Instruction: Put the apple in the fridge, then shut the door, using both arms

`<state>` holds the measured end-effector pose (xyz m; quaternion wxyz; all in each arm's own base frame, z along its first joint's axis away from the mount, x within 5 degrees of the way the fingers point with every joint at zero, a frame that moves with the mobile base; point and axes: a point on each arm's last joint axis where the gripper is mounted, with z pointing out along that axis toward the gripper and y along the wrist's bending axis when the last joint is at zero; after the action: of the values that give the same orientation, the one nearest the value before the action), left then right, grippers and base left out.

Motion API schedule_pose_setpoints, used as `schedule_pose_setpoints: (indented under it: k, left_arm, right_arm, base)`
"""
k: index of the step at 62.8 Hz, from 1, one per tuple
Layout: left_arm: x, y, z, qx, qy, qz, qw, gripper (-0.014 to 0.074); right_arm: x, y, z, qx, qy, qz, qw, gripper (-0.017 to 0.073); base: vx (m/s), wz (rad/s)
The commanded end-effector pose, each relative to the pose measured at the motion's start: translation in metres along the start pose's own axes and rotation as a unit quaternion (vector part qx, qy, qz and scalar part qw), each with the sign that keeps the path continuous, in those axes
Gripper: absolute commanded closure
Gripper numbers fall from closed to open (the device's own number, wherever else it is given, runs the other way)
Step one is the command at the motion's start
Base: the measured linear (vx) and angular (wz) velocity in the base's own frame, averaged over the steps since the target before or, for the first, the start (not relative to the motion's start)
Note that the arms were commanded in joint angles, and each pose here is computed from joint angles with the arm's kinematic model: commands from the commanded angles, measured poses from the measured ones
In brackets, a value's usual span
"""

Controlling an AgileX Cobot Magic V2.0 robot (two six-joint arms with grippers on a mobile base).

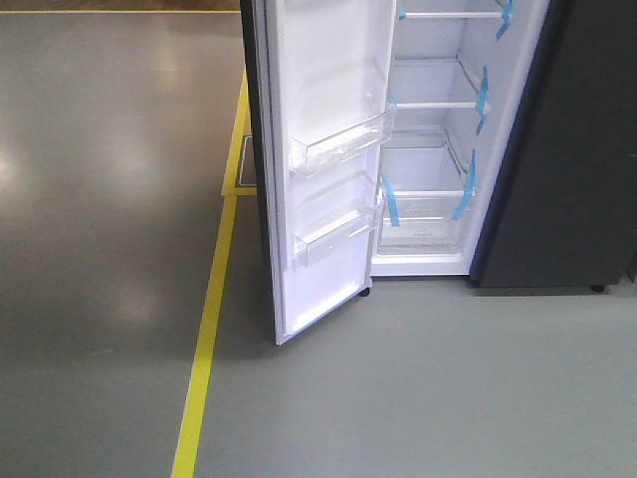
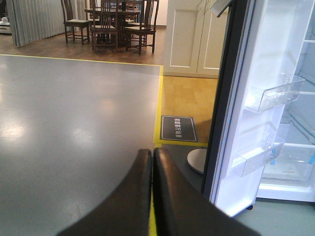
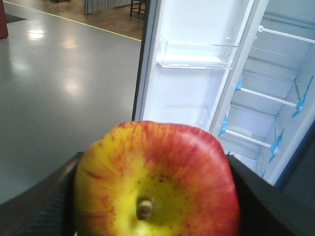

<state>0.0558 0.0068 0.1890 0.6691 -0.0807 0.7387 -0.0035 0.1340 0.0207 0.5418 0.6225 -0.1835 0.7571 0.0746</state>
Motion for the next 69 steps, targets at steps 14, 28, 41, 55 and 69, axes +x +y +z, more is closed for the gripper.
schedule_pose_setpoints:
  k: [14,28,41,55,69]
  left_arm:
    - [0.0019,-0.0013,0.0007,0.013,-0.030,-0.004,0.999,0.0600]
    - [0.0019,-0.0013,0.0007,0.013,-0.030,-0.004,0.999,0.0600]
    - [0.0019,-0.0013,0.0007,0.013,-0.030,-0.004,0.999,0.0600]
    - [0.0019,-0.0013,0.0007,0.013,-0.030,-0.004,0.999,0.0600]
    - [0.0019,-0.0013,0.0007,0.013,-0.030,-0.004,0.999,0.0600]
  right_arm:
    - [-0.0129,0.0004,-0.0070,0.014,-0.051,-0.003,0.999,0.0536]
    - [-0.0129,0.0004,-0.0070,0.014,-0.051,-0.003,0.999,0.0536]
    - [-0.0129,0.0004,-0.0070,0.014,-0.051,-0.003,0.999,0.0536]
    - [-0.0129,0.0004,-0.0070,0.014,-0.051,-0.003,0.999,0.0536]
    - [-0.0129,0.0004,-0.0070,0.014,-0.051,-0.003,0.999,0.0536]
  base:
    - [0.16,-0.02]
    - [0.16,-0.03]
    - [0.15,-0.02]
    - [0.15,0.00]
    - [0.16,0.02]
